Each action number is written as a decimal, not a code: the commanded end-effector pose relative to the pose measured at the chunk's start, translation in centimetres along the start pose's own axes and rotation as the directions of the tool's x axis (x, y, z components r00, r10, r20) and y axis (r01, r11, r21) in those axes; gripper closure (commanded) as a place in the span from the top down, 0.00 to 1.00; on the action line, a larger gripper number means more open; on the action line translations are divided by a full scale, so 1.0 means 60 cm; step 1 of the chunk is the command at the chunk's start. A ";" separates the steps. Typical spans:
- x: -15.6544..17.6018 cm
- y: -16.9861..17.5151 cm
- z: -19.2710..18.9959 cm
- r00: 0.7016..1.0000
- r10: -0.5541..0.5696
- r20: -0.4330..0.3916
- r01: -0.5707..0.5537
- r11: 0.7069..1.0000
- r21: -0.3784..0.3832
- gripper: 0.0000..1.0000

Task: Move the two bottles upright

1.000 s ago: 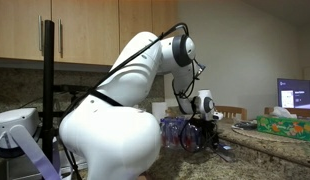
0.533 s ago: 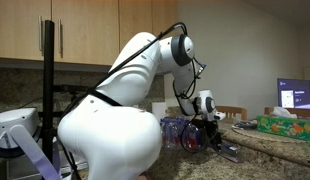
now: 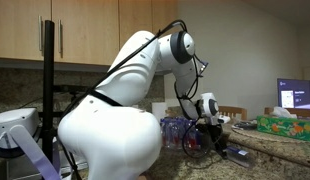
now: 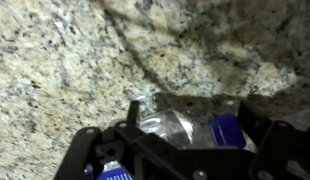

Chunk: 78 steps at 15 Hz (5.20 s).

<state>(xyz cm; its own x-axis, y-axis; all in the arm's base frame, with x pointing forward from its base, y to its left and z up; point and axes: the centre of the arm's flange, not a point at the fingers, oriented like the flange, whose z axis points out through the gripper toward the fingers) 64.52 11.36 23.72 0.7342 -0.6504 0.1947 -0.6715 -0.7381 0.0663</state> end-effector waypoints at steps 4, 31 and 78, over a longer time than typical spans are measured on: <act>-0.021 0.100 -0.033 0.996 0.077 -0.043 -0.080 0.994 -0.071 1.00; -0.056 0.242 -0.009 0.917 0.398 0.035 -0.381 0.845 0.376 1.00; 0.003 0.199 0.006 0.913 0.389 0.121 -0.396 0.918 0.035 0.15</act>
<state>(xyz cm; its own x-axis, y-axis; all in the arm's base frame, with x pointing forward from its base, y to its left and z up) 57.23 2.53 23.50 0.3931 -0.9137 0.1027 -0.9132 -0.4010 -0.0728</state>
